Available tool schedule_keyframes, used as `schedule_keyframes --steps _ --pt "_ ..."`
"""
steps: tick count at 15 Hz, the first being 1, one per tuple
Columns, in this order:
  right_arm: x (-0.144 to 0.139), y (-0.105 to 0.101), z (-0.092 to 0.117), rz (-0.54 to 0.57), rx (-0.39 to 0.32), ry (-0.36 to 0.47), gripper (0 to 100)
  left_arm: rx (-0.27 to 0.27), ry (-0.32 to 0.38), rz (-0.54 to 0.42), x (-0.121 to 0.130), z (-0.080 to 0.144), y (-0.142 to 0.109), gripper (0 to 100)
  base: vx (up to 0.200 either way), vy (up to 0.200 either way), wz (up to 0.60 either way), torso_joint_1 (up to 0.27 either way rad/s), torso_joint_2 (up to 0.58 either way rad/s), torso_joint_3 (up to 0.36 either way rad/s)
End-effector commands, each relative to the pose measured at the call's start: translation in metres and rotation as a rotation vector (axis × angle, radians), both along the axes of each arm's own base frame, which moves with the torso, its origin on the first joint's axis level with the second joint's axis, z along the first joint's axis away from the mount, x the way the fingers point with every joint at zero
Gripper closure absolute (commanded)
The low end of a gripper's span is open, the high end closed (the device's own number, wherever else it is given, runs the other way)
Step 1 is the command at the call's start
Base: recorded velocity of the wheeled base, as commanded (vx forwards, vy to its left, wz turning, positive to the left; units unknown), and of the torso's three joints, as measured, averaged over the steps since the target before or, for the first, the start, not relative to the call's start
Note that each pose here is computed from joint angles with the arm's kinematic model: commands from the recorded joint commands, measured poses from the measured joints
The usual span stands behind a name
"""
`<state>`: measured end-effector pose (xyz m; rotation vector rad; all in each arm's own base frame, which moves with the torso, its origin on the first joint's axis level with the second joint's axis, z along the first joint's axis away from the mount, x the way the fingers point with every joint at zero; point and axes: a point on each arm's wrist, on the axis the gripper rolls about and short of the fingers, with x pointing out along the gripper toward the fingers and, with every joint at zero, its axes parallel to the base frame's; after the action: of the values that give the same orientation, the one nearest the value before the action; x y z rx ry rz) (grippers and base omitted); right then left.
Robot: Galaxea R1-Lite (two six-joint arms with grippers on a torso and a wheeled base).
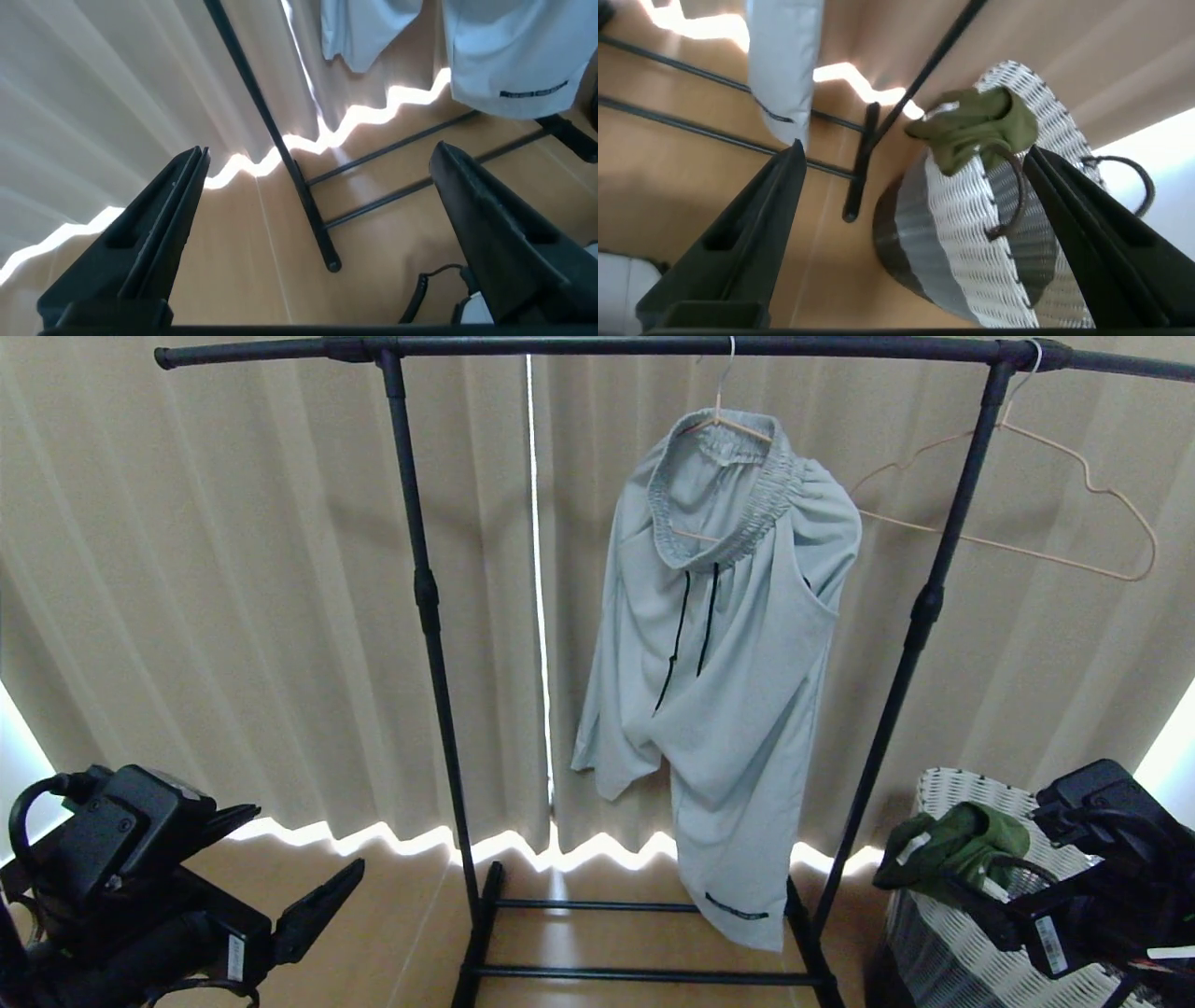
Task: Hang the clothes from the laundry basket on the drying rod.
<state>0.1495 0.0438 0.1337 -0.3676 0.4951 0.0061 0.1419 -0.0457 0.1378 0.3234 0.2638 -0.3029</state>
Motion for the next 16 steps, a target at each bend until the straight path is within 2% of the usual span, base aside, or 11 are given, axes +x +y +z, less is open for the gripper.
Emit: schedule_keyframes --steps 1,10,14,16 --pt "-0.004 -0.002 0.001 0.0 0.004 -0.013 0 0.0 0.0 -0.001 -0.001 0.0 0.0 0 0.2 -0.2 0.0 0.002 0.0 0.007" --pt "-0.012 -0.008 0.001 -0.027 0.008 -0.029 0 -0.004 -0.016 -0.016 -0.005 0.002 -0.001 0 0.2 -0.2 0.0 0.003 0.0 0.001" --pt "-0.009 -0.012 -0.002 -0.059 -0.006 -0.003 0 -0.003 -0.01 -0.017 -0.006 0.0 0.0 0 0.0 0.0 0.0 0.0 0.0 0.0" --pt "0.0 -0.02 -0.01 -0.122 -0.025 0.05 0 -0.004 -0.013 -0.017 -0.006 0.001 0.0 0 0.0 0.0 0.0 0.0 0.0 0.0"
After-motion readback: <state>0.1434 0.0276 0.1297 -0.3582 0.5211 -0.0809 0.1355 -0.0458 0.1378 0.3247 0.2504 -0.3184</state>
